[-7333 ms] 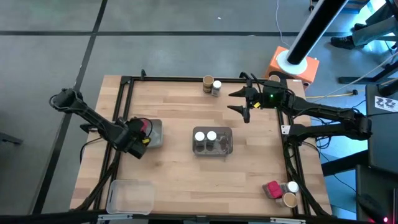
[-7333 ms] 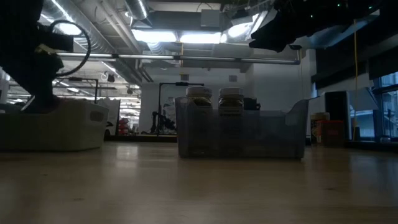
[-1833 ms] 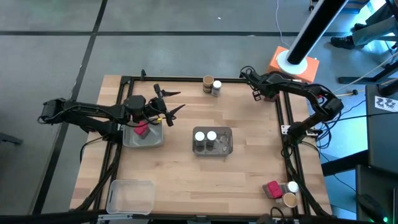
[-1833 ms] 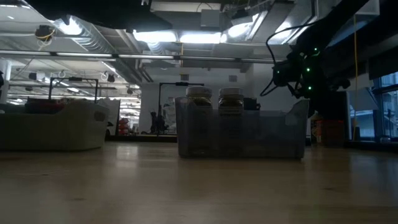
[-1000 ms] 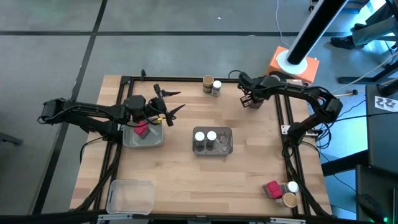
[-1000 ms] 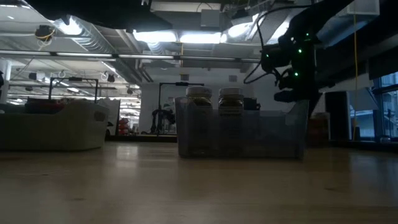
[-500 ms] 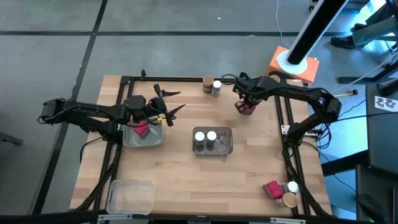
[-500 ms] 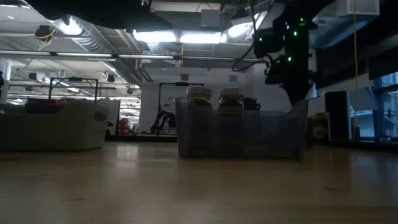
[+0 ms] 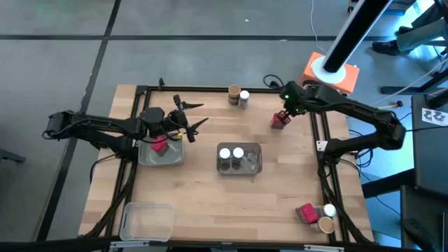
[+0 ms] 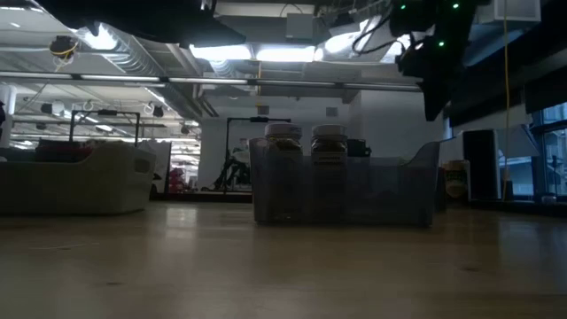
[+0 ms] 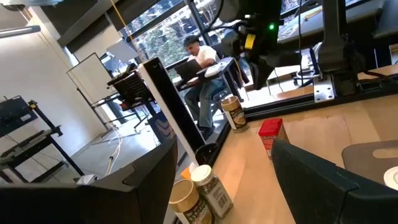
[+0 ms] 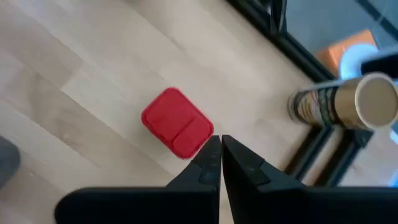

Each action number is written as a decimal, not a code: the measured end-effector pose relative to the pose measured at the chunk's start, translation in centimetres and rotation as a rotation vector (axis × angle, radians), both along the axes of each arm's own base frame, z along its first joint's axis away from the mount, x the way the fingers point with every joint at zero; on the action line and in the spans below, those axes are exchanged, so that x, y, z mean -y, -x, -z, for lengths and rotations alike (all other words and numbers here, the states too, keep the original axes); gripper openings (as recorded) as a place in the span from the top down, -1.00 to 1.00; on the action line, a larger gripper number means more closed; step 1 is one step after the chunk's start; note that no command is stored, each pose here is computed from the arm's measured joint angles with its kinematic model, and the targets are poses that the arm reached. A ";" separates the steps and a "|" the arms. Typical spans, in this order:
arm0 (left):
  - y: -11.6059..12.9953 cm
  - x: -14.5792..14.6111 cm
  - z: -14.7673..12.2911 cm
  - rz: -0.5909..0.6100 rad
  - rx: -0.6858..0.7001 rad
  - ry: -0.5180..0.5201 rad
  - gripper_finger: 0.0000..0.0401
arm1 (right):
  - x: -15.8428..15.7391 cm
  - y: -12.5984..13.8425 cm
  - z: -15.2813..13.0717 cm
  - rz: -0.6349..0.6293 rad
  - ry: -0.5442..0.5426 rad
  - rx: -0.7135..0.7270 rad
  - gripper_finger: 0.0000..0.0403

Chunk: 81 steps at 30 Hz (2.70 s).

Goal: Sort spices by type
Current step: Put the top red seasoning can into the gray bin

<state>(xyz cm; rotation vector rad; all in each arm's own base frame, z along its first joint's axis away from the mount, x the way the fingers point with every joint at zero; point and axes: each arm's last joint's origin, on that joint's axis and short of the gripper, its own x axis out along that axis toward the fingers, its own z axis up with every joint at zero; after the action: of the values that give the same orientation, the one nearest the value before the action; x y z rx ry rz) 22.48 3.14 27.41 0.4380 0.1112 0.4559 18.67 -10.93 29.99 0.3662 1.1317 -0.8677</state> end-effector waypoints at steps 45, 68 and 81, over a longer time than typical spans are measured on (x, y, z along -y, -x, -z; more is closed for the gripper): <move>0.0 -0.1 0.1 -0.002 -0.008 0.000 -0.25 | -0.5 1.1 6.4 -0.137 0.143 0.094 -0.83; 0.0 -0.1 0.2 -0.002 -0.021 0.002 -0.25 | -1.0 1.6 9.4 -0.411 0.129 -0.011 -0.67; 0.0 -0.1 0.2 -0.002 -0.020 0.001 -0.25 | -1.1 1.8 11.5 -0.416 0.181 0.005 -0.67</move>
<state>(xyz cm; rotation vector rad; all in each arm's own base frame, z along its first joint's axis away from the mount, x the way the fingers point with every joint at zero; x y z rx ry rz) 22.47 3.19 27.22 0.4410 0.1310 0.4538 16.89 -9.85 18.49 -0.0196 1.0649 -0.5934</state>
